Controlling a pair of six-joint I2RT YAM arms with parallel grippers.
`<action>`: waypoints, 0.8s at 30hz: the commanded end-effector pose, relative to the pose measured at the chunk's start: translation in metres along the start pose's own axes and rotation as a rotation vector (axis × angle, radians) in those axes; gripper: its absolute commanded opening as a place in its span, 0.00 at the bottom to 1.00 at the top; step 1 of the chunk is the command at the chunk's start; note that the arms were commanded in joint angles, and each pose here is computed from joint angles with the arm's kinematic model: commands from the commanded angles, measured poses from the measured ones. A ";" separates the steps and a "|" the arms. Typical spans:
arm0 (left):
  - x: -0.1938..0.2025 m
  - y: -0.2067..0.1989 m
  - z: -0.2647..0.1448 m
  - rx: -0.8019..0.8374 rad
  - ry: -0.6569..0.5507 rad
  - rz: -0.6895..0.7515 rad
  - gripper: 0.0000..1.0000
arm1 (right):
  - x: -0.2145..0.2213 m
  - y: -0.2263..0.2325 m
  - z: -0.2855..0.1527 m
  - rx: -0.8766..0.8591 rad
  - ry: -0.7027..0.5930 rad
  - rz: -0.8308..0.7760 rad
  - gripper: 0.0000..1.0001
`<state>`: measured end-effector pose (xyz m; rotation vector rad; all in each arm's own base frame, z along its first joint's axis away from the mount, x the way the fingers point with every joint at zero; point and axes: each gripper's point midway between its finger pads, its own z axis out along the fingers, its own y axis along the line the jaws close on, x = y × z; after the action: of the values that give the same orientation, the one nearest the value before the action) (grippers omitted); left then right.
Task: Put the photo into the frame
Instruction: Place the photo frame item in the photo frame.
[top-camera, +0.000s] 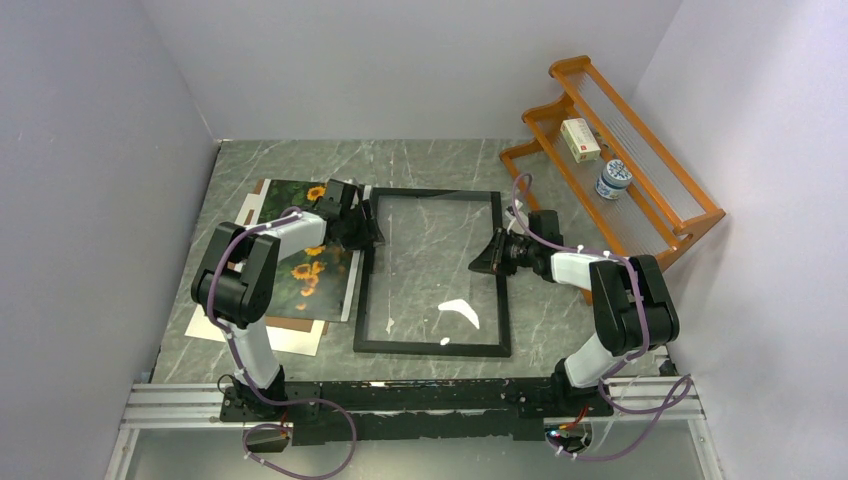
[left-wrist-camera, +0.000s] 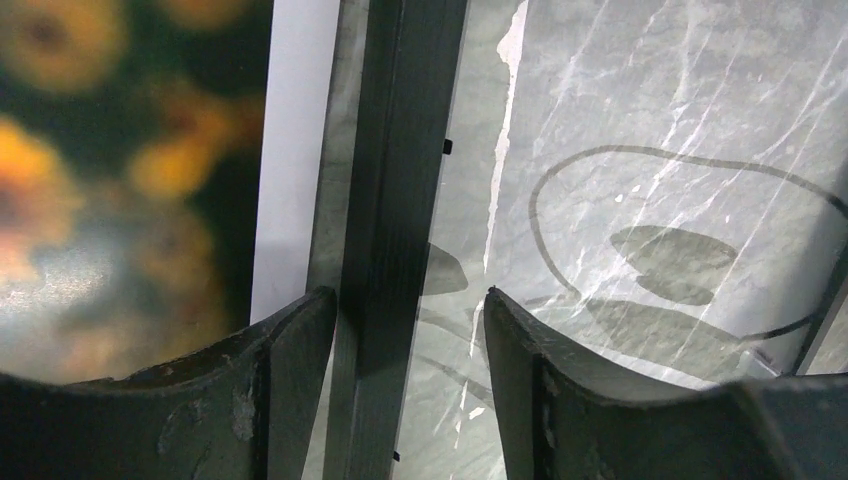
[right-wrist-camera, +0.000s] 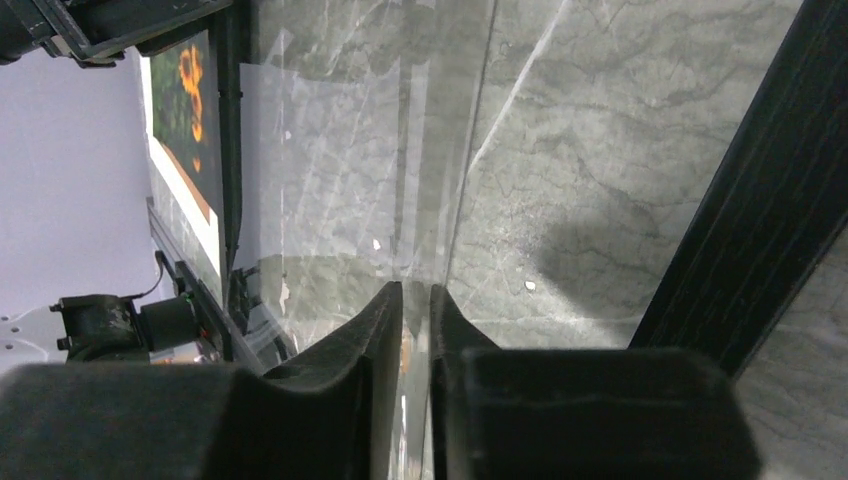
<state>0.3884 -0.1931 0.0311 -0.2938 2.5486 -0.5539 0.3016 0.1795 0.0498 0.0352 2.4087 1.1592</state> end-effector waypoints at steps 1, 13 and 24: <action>0.023 0.036 0.003 -0.132 0.074 -0.012 0.63 | -0.007 0.003 0.002 0.025 0.000 -0.019 0.24; 0.021 0.038 -0.006 -0.123 0.060 -0.010 0.66 | -0.014 -0.001 -0.005 0.103 -0.022 -0.001 0.59; 0.025 0.031 -0.027 -0.084 0.069 0.000 0.71 | -0.016 0.003 -0.002 0.066 -0.044 -0.071 0.34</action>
<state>0.3766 -0.1781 0.0329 -0.3206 2.5649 -0.5213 0.3001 0.1691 0.0374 0.1064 2.5027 1.0279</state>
